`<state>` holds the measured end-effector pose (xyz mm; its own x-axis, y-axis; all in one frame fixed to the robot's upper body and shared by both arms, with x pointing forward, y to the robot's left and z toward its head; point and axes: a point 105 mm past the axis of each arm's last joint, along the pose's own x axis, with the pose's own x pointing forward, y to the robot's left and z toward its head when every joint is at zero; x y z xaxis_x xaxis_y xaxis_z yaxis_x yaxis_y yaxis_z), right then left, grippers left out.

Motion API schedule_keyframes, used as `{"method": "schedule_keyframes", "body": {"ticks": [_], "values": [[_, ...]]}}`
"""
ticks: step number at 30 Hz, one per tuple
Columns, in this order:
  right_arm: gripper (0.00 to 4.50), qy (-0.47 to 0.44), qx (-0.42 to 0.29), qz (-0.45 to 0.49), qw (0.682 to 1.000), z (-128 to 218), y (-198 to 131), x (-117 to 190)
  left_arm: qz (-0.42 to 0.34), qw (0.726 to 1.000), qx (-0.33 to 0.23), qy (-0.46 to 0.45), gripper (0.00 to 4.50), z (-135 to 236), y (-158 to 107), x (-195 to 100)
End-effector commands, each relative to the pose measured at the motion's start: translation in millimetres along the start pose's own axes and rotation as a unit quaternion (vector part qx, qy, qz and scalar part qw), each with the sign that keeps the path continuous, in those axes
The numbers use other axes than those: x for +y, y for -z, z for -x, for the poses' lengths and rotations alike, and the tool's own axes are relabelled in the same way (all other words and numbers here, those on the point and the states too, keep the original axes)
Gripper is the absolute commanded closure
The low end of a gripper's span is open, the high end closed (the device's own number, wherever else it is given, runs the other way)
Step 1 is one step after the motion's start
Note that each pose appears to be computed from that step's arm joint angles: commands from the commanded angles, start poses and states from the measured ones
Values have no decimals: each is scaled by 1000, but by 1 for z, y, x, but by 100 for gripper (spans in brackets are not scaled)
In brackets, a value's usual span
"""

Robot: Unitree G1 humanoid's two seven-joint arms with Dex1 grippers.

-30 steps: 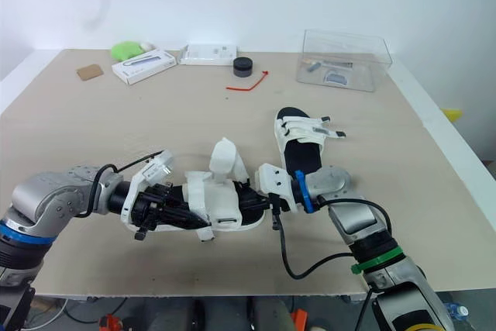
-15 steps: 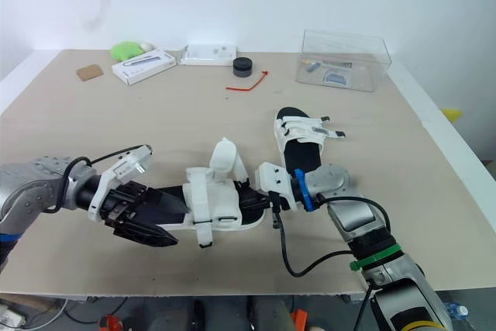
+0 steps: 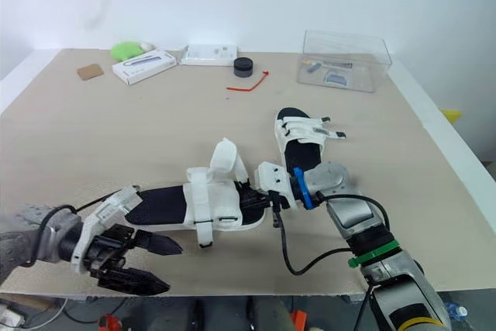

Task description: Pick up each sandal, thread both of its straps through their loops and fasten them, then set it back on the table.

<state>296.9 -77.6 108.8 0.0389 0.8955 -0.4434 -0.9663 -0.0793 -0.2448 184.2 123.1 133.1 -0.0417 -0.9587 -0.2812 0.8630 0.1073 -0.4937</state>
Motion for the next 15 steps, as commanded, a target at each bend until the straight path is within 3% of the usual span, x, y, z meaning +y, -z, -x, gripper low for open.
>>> {"method": "schedule_keyframes", "body": {"ticks": [1,7,15], "values": [[450,-5,14,-6,1000,-1,6,1,-30,999,-14,-30,4,-6,-2,7],[450,-5,17,-7,1000,1,7,2,-48,997,-19,-49,4,-16,5,16],[450,-6,19,-8,1000,2,7,3,-61,995,-49,-56,4,-27,-4,32]]}}
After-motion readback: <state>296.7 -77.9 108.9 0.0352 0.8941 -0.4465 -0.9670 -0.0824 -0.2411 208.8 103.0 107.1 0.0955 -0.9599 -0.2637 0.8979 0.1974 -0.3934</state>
